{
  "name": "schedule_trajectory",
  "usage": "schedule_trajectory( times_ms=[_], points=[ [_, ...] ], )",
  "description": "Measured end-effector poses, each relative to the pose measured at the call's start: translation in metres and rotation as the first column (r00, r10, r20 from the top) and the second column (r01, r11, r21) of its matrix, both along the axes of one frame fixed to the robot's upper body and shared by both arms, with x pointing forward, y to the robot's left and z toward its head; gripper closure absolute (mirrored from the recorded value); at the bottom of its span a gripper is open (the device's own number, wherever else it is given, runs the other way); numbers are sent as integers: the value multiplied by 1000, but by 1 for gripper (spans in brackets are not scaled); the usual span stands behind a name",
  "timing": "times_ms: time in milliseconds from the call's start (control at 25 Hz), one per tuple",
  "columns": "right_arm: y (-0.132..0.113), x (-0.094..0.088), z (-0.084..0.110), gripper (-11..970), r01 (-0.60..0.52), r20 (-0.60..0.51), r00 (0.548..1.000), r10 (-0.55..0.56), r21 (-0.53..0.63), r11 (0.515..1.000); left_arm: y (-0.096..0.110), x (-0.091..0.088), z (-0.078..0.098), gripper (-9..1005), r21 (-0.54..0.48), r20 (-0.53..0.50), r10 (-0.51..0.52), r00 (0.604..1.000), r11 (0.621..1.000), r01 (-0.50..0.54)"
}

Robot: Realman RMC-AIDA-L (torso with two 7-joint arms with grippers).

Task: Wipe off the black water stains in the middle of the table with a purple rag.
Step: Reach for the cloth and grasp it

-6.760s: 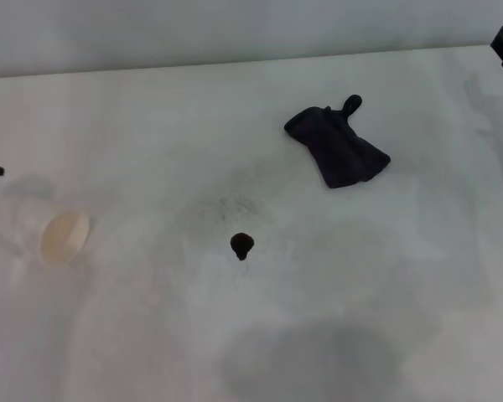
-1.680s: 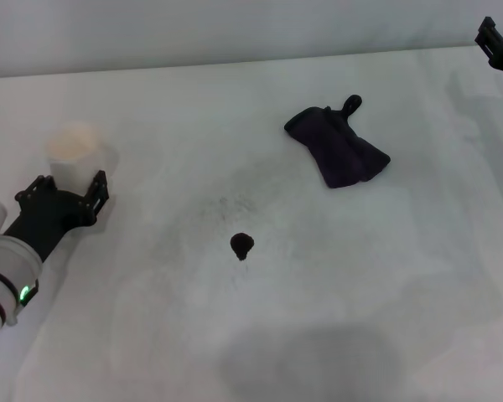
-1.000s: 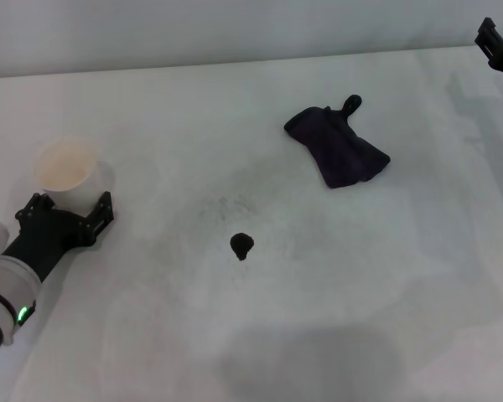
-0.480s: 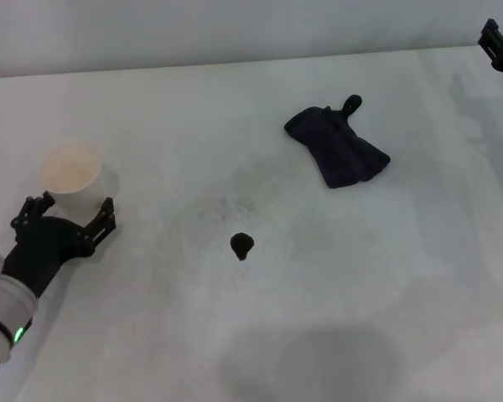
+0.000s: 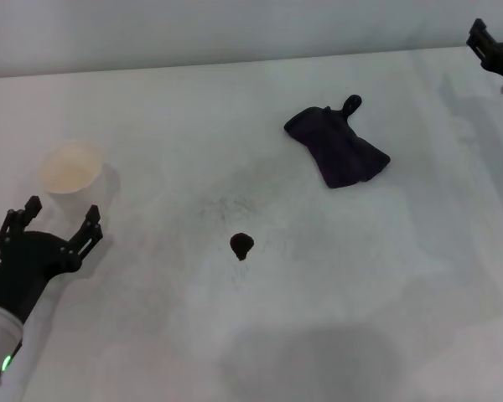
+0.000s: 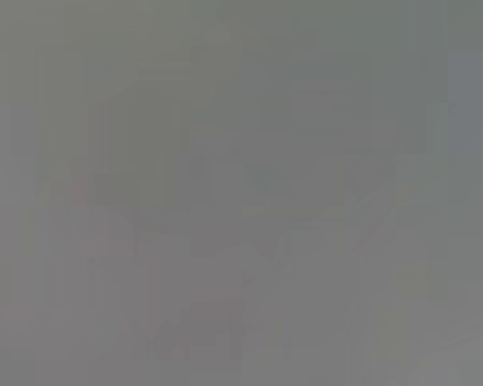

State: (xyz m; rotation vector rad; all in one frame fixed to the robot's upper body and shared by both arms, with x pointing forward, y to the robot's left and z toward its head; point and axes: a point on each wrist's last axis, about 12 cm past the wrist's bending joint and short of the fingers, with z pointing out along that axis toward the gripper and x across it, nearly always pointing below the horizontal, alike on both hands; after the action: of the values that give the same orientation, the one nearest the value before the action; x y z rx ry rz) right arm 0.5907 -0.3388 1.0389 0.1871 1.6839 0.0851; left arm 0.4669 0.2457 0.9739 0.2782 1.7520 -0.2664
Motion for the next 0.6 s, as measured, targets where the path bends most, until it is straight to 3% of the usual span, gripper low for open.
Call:
schedule_trajectory(
  times_ms=[400,600],
  points=[
    [17,9,6,132,-151,-8,988,151,16,988,2,-28,6,106,-104,80,53,995,994,-45],
    [34,24,14,132,-336,-85,940,331,-64,940,0,-33,13,106,-163,128,65,990,986,-44]
  ],
)
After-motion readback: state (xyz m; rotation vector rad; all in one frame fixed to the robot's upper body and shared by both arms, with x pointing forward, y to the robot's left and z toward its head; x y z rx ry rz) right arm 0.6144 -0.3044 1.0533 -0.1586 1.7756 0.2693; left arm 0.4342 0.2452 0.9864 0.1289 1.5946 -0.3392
